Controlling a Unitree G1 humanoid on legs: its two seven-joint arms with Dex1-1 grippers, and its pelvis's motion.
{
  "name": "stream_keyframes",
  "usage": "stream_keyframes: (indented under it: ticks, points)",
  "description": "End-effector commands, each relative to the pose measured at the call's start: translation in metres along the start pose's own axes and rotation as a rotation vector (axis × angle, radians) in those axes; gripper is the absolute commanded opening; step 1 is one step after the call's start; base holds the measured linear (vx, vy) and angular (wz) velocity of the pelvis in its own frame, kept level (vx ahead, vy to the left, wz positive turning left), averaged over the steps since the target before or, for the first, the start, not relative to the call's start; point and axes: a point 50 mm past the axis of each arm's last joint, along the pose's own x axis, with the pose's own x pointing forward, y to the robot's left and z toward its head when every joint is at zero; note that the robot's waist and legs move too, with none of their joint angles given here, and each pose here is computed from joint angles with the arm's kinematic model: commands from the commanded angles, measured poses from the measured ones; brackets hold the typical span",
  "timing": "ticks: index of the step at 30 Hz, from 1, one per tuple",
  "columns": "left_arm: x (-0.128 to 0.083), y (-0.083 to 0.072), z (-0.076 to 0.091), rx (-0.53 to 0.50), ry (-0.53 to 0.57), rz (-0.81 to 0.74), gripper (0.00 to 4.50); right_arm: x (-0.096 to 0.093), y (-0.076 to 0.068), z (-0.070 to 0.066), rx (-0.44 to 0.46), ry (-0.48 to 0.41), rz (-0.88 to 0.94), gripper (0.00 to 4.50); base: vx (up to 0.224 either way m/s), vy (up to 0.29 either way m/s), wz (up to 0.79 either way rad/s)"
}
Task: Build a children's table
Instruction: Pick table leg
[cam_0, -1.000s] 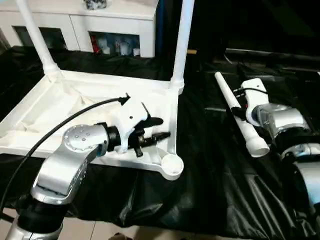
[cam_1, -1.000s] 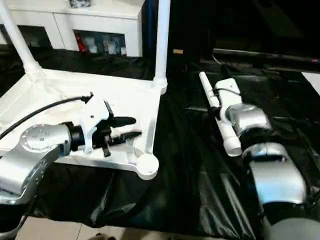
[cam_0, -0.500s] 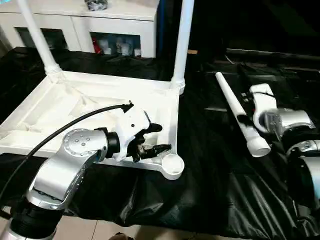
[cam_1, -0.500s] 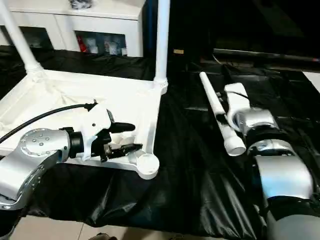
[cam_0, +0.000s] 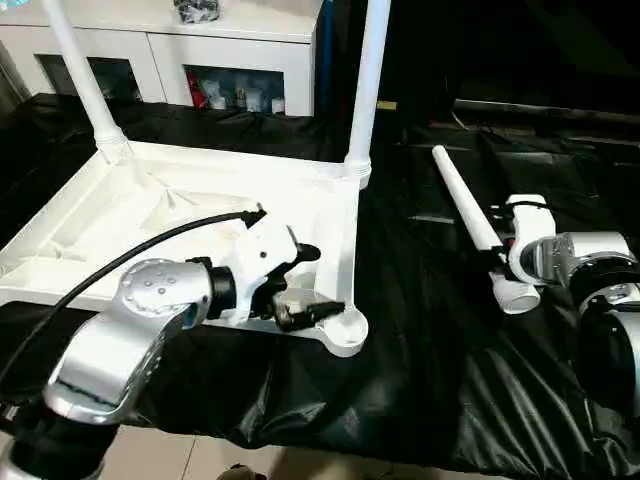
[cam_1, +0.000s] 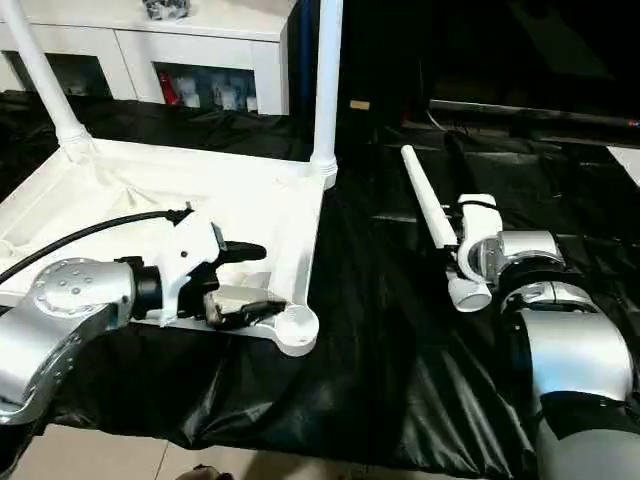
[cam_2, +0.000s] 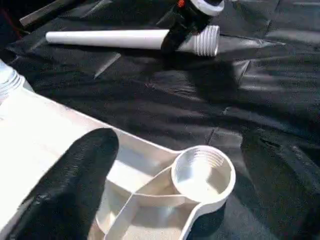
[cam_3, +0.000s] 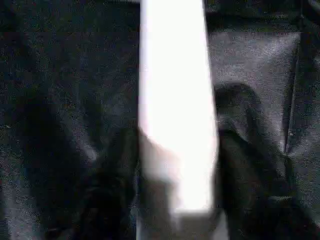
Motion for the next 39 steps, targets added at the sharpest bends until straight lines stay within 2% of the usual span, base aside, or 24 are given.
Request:
stream_keyframes:
  ticks: [1, 4, 8, 11, 18, 19, 20, 23, 25, 26, 27, 28, 29, 33, 34, 37, 39]
  points:
    - [-0.001, -0.003, 0.002, 0.012, 0.001, -0.008, 4.50, 0.000, -0.004, -0.005, 0.008, 0.027, -0.017, 2.11, 0.000, 0.000, 0.00]
    - [-0.001, -0.003, 0.002, 0.012, 0.001, -0.009, 4.50, -0.001, -0.005, -0.005, 0.009, 0.028, -0.023, 1.92, 0.000, 0.000, 0.00]
    - [0.000, -0.002, 0.003, 0.010, -0.012, -0.005, 4.50, -0.002, -0.007, -0.001, 0.033, 0.005, -0.024, 1.88, 0.000, 0.000, 0.00]
    - [0.003, 0.003, 0.006, -0.003, -0.054, 0.024, 4.50, -0.005, -0.006, 0.010, 0.058, -0.072, 0.010, 1.87, 0.000, 0.000, 0.00]
    - [0.011, 0.018, 0.011, -0.049, -0.147, 0.163, 4.50, -0.011, -0.002, 0.027, 0.154, -0.221, 0.132, 1.86, 0.000, 0.000, 0.00]
    - [0.014, 0.021, 0.017, -0.084, -0.191, 0.179, 4.50, -0.013, -0.001, 0.031, 0.218, -0.281, 0.189, 1.86, 0.000, 0.000, 0.00]
    - [0.017, 0.024, 0.020, -0.103, -0.225, 0.206, 4.50, -0.015, 0.000, 0.036, 0.241, -0.349, 0.235, 1.86, 0.000, 0.000, 0.00]
    - [0.021, 0.027, 0.023, -0.124, -0.263, 0.229, 4.50, -0.018, 0.004, 0.042, 0.264, -0.457, 0.343, 1.86, 0.000, 0.000, 0.00]
    - [0.028, 0.030, 0.025, -0.089, -0.271, 0.283, 4.50, -0.024, 0.010, 0.045, 0.286, -0.595, 0.501, 1.86, 0.000, 0.000, 0.00]
    - [0.035, 0.028, 0.024, -0.103, -0.253, 0.258, 4.50, -0.027, 0.014, 0.043, 0.297, -0.662, 0.597, 1.86, 0.000, 0.000, 0.00]
    - [0.035, 0.028, 0.024, -0.103, -0.253, 0.258, 4.50, -0.027, 0.014, 0.043, 0.297, -0.662, 0.597, 1.86, 0.000, 0.000, 0.00]
    - [0.041, 0.026, 0.024, -0.135, -0.256, 0.226, 4.50, -0.032, 0.020, 0.037, 0.305, -0.723, 0.701, 1.86, 0.000, 0.000, 0.00]
    - [0.049, 0.025, 0.029, -0.194, -0.297, 0.196, 4.50, -0.039, 0.030, 0.025, 0.295, -0.771, 0.834, 1.86, 0.000, 0.000, 0.00]
    - [0.059, 0.025, 0.039, -0.312, -0.371, 0.157, 4.50, -0.050, 0.047, 0.006, 0.243, -0.775, 0.999, 1.86, 0.000, 0.000, 0.00]
    - [0.063, 0.029, 0.045, -0.420, -0.426, 0.156, 4.50, -0.056, 0.053, -0.002, 0.250, -0.777, 1.067, 1.86, 0.000, 0.000, 0.00]
    - [0.070, 0.031, 0.054, -0.568, -0.494, 0.129, 4.50, -0.065, 0.061, -0.010, 0.253, -0.791, 1.158, 1.86, 0.000, 0.000, 0.00]
    - [0.073, 0.030, 0.057, -0.631, -0.521, 0.089, 4.50, -0.070, 0.065, -0.013, 0.247, -0.791, 1.201, 1.86, 0.000, 0.000, 0.00]
